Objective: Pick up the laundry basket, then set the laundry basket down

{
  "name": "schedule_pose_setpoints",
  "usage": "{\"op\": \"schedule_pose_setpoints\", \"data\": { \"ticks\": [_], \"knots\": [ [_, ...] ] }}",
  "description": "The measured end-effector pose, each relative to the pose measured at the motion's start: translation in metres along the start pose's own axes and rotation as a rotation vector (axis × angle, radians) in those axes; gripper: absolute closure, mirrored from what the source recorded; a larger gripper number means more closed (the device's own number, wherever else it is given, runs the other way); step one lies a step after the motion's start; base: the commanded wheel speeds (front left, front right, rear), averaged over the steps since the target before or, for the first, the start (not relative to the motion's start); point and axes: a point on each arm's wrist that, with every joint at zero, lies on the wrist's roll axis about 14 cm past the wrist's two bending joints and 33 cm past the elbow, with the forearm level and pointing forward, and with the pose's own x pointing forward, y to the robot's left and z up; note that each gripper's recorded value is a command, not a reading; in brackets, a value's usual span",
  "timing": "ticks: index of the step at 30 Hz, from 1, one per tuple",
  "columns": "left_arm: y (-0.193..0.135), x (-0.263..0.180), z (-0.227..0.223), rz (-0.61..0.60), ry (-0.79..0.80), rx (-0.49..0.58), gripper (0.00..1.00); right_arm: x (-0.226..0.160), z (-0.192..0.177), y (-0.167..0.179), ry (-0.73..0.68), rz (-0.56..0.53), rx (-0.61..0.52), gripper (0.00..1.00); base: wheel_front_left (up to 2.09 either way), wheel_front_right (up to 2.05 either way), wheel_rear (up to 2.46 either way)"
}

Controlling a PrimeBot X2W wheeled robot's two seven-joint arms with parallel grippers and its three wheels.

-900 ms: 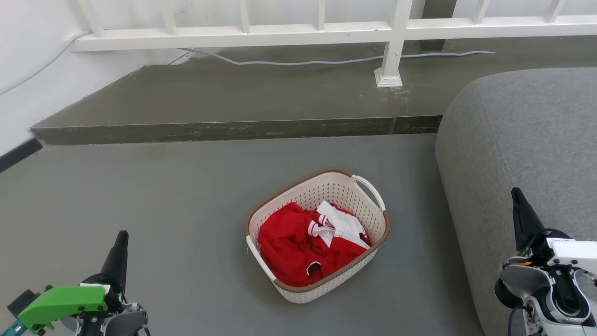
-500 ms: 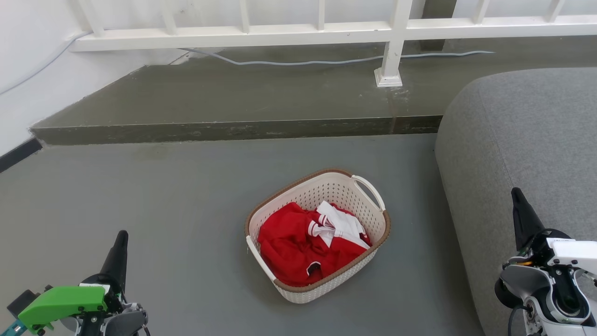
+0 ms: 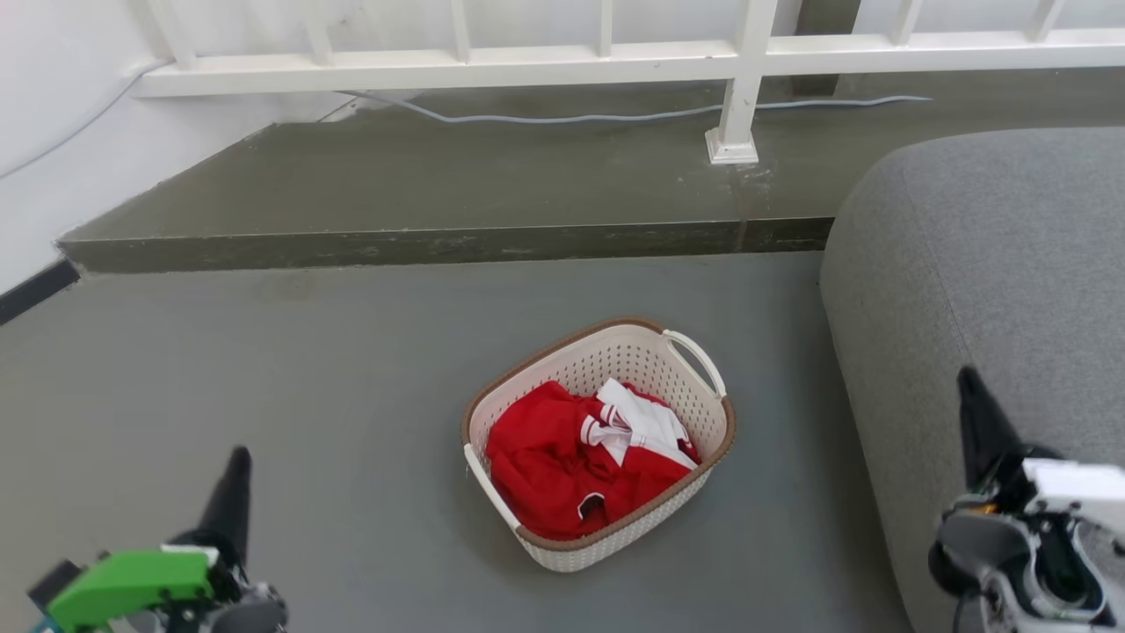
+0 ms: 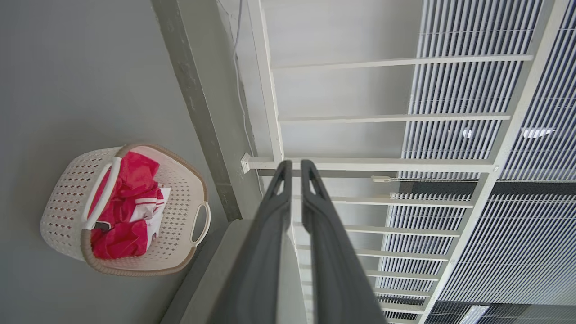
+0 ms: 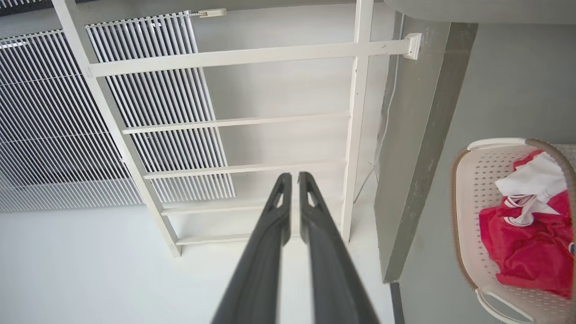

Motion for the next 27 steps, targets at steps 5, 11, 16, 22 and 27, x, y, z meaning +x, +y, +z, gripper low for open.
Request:
{"op": "schedule_pose_setpoints", "data": {
  "ticks": [5, 11, 16, 22, 27],
  "knots": [
    [0.031, -0.013, -0.009, 0.09, 0.007, -0.029, 0.0, -0.015, -0.006, -0.035, -0.001, -0.102, 0.027, 0.0, 0.0, 0.0, 0.0],
    [0.031, -0.014, -0.01, 0.089, -0.002, -0.024, 0.0, -0.017, -0.008, -0.038, -0.005, -0.109, 0.018, 0.0, 0.0, 0.0, 0.0],
    [0.028, -0.013, -0.015, 0.081, 0.008, 0.028, 0.0, -0.017, -0.011, -0.036, -0.002, -0.107, -0.028, 0.0, 0.0, 0.0, 0.0],
    [0.02, -0.011, -0.017, 0.058, 0.012, 0.109, 0.0, -0.016, -0.013, -0.032, 0.003, -0.105, -0.117, 0.0, 0.0, 0.0, 0.0],
    [0.014, -0.01, -0.019, 0.047, 0.013, 0.188, 0.0, -0.014, -0.014, -0.026, 0.005, -0.091, -0.214, 0.0, 0.0, 0.0, 0.0]
  ]
}}
